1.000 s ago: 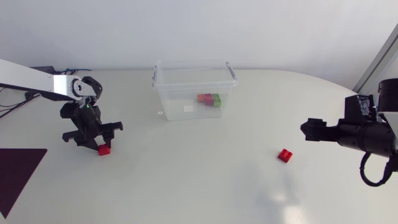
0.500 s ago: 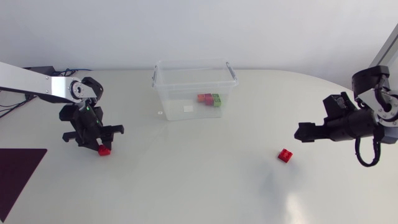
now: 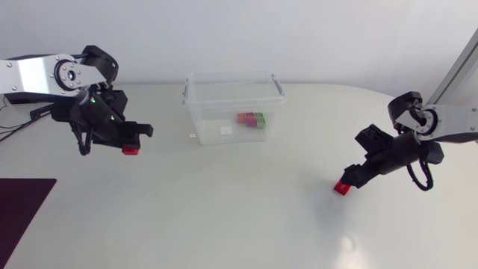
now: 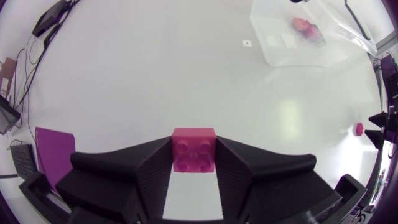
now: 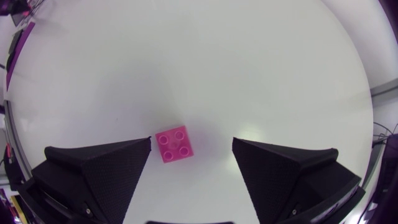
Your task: Place the duplo bricks in the container
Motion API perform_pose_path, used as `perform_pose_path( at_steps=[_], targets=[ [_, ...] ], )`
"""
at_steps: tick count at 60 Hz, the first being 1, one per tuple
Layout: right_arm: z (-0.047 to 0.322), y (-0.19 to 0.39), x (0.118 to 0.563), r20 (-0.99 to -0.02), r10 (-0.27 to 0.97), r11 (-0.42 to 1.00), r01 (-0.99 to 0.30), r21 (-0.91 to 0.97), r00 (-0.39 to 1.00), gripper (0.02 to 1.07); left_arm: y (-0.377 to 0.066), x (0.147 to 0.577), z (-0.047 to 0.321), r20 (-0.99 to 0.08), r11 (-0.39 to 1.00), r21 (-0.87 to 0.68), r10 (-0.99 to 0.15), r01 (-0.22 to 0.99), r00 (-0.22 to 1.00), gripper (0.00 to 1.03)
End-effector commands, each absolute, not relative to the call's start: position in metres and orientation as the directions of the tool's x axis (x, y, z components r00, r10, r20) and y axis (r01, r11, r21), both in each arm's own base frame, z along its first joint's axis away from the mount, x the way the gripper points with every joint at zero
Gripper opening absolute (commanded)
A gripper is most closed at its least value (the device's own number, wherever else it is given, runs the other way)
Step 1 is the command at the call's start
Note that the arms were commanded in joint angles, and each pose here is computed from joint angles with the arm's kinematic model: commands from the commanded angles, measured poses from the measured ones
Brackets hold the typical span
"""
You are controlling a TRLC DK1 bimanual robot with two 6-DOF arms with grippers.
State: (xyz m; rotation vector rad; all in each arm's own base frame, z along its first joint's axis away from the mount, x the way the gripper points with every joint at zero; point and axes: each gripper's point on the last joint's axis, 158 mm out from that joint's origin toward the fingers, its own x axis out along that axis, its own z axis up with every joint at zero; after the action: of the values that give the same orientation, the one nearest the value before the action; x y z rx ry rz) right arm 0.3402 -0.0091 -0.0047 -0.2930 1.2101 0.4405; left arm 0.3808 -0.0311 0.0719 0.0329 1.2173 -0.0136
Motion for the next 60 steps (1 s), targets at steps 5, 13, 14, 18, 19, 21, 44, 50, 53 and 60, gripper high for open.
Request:
perform_pose_path(
  at_steps=[5,13,14,18,19,21,44,50,53,60],
  targets=[
    [-0.015,-0.005,0.334,-0.954,0.194,0.8,-0.599,0.02,0.227,0.91,-0.052,0.392,0.113,-0.9,0.988,0.031,-0.038,0.151,0.434,0.16],
    [-0.023,-0.003,0.33,-0.959,0.203,0.772,-0.635,0.031,0.2,0.84,-0.072,0.402,0.142,-0.862,0.975,0.02,-0.096,0.222,0.497,0.16],
    [-0.025,-0.003,0.329,-0.96,0.204,0.771,-0.636,0.035,0.194,0.84,-0.075,0.403,0.146,-0.857,0.974,0.018,-0.103,0.228,0.505,0.16],
    [-0.029,-0.002,0.326,-0.962,0.208,0.765,-0.643,0.046,0.178,0.84,-0.086,0.408,0.159,-0.839,0.968,0.003,-0.133,0.249,0.528,0.16],
    [-0.031,-0.001,0.325,-0.963,0.208,0.763,-0.645,0.05,0.172,0.83,-0.088,0.41,0.163,-0.833,0.967,0.002,-0.139,0.254,0.535,0.16],
    [-0.033,-0.001,0.325,-0.963,0.211,0.762,-0.646,0.055,0.166,0.75,-0.093,0.413,0.169,-0.822,0.965,0.0,-0.149,0.262,0.549,0.16],
    [-0.03,0.016,0.327,-0.953,0.221,0.732,-0.681,0.021,0.209,0.27,-0.149,0.475,0.194,-0.69,0.939,-0.047,-0.277,0.341,0.669,0.16],
    [-0.008,0.024,0.33,-0.942,0.225,0.734,-0.679,-0.005,0.25,0.27,-0.159,0.503,0.192,-0.648,0.939,-0.051,-0.291,0.341,0.704,0.17],
    [0.004,0.03,0.332,-0.935,0.229,0.732,-0.681,-0.017,0.27,0.27,-0.165,0.514,0.188,-0.645,0.937,-0.06,-0.3,0.344,0.703,0.17],
    [0.035,0.048,0.337,-0.917,0.249,0.726,-0.687,-0.037,0.312,0.27,-0.177,0.54,0.18,-0.638,0.931,-0.073,-0.319,0.358,0.701,0.17]
  ],
)
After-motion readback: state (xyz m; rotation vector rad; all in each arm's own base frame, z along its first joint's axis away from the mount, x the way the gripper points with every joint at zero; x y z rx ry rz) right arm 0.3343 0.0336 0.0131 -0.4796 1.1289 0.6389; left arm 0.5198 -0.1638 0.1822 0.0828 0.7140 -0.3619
